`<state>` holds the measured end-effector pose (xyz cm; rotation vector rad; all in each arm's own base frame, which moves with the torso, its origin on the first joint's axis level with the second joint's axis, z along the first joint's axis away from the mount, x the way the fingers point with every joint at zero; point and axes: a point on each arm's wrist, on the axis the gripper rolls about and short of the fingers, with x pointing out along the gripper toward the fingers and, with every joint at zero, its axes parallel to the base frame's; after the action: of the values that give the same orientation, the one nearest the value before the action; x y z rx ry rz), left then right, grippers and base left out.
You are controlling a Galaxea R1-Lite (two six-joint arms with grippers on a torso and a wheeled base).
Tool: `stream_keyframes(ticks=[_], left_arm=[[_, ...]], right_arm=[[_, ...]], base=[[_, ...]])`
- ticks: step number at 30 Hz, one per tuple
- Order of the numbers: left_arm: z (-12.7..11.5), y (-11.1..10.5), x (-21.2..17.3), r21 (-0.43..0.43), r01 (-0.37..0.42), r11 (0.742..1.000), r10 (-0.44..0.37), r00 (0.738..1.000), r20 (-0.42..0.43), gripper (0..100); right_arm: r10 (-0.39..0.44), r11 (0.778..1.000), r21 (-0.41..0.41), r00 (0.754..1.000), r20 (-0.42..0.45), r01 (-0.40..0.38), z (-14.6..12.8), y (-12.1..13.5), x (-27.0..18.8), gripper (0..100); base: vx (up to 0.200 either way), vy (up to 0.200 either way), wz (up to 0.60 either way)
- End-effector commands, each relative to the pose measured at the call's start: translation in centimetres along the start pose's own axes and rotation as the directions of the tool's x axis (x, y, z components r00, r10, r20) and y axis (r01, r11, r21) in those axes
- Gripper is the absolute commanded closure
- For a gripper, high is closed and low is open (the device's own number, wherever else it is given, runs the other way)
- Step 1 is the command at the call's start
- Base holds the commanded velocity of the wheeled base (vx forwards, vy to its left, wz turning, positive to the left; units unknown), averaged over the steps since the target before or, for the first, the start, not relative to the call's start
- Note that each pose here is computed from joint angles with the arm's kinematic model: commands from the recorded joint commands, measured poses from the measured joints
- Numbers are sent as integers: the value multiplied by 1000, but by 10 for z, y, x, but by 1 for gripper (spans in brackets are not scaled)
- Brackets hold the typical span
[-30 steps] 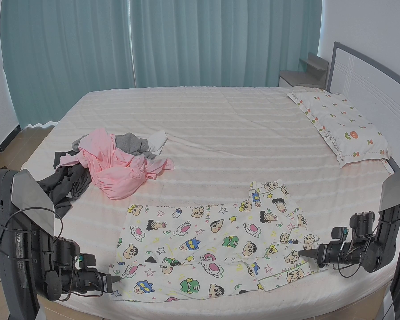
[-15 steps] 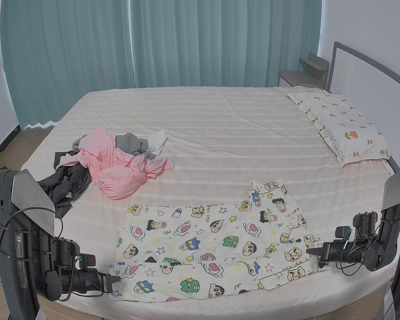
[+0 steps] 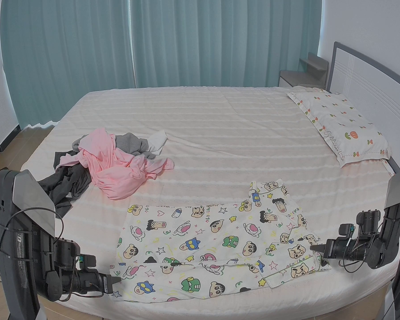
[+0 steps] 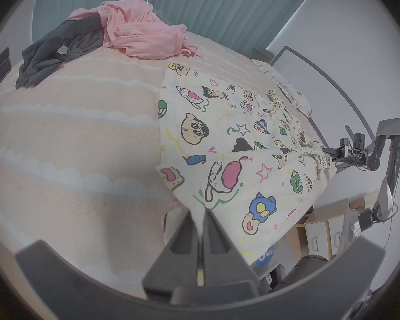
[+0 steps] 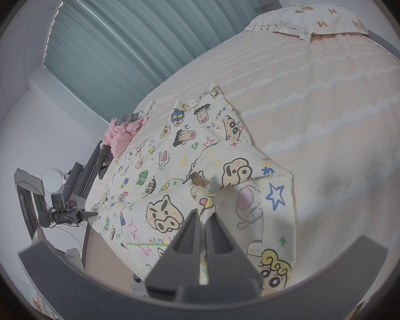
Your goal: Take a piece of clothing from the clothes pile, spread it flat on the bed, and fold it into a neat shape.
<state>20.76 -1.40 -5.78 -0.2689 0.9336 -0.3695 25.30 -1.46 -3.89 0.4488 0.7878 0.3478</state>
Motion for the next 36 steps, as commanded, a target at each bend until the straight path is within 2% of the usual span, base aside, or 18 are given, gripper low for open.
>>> stream_keyframes(ticks=[1, 6, 7, 13, 14, 23, 28, 30, 32, 35, 36], left_arm=[[-2, 0, -1, -6, -2, 1000, 2, 1000, -11, 100], [-2, 0, 0, -4, -2, 1000, 2, 1000, -10, 100], [-2, -1, 0, -2, -1, 1000, 1, 1000, -9, 100], [-1, 0, 3, 9, 0, 1000, 0, 1000, -6, 100], [-1, 0, 3, 10, -2, 1000, 2, 1000, -7, 0], [-1, 4, 2, 21, -3, 1000, 2, 1000, 28, 0], [10, 6, -5, 14, 19, 1000, -20, 996, 92, 0], [24, 9, -20, 20, 82, 996, -84, 981, 177, 0], [28, 9, -24, 22, 102, 995, -105, 975, 197, 0], [40, 6, -31, -26, 154, 988, -142, 956, 256, 0], [50, 3, -35, -72, 179, 981, -150, 942, 299, 0]], right_arm=[[0, 1000, 1, 1000, -4, 0, -1, -1, 2, 100], [4, 1000, -3, 1000, -7, -4, -1, 1, 2, 100], [4, 1000, -3, 1000, -9, -4, -1, 1, 3, 0], [3, 1000, 1, 1000, -14, -3, -3, 0, 3, 0], [2, 1000, 2, 1000, -15, -2, -3, 0, 3, 0], [2, 1000, 1, 1000, -18, -2, -4, 1, 1, 0], [-2, 1000, -3, 1000, 0, 2, -1, 1, -2, 0], [-19, 1000, -10, 999, 30, 19, 4, 2, -6, 0], [-24, 1000, -13, 999, 36, 24, 5, 3, -8, 0], [-25, 1000, -16, 999, 36, 26, 4, 7, -11, 0], [-26, 1000, -16, 999, 32, 27, 3, 7, -12, 0]], base=[[0, 0, 0], [0, 0, 0], [0, 0, 0], [0, 0, 0], [0, 0, 0], [0, 0, 0], [0, 0, 0], [0, 0, 0], [0, 0, 0], [0, 0, 0], [0, 0, 0]])
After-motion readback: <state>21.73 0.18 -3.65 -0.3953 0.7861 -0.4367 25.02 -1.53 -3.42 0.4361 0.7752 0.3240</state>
